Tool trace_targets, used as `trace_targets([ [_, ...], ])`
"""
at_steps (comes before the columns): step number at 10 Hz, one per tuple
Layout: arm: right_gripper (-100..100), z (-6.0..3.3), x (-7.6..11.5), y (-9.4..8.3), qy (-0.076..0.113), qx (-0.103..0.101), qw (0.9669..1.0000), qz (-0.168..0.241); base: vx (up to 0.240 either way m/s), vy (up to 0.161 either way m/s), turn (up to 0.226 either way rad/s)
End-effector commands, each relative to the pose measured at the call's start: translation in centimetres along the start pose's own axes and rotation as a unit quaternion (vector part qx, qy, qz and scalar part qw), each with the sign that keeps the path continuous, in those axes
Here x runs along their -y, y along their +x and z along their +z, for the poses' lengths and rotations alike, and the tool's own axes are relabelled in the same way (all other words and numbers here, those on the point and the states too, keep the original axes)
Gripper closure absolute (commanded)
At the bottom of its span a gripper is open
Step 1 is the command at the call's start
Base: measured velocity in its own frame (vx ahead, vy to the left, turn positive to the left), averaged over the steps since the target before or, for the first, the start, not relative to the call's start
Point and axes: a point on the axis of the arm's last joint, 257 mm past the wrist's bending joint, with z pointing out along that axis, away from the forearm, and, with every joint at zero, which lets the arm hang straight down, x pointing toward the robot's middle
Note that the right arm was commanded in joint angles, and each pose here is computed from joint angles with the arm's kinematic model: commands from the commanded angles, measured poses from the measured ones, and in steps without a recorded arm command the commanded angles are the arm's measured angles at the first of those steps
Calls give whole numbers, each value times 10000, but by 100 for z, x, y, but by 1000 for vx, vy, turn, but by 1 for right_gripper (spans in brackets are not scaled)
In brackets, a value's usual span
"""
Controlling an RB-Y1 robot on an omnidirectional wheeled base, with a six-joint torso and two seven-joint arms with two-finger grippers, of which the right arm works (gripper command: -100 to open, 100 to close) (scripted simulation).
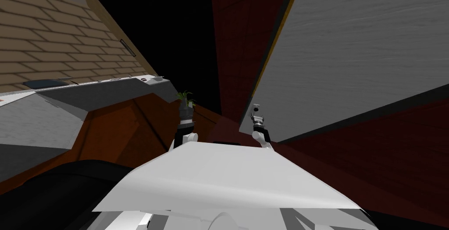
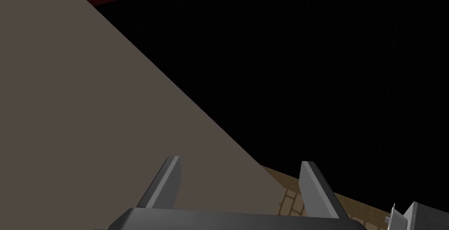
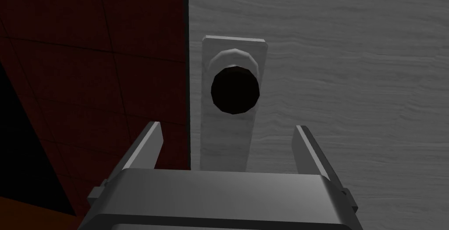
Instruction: Pull the door open
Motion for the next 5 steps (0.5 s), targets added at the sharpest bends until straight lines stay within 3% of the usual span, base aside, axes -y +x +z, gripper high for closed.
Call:
trace_targets([
  [1, -100, -23, 48, -11, 8, 35, 9995, 324, -72, -26, 40],
  [2, -100, -19, 30, -8, 6, 23, 9998, 188, -34, -10, 8],
  [3, -100, 1, -243, -47, -149, 38, 9996, 221, 101, 13, 219],
  [5, -100, 16, -472, -66, -280, 40, 9994, 222, 188, 8, 184],
])
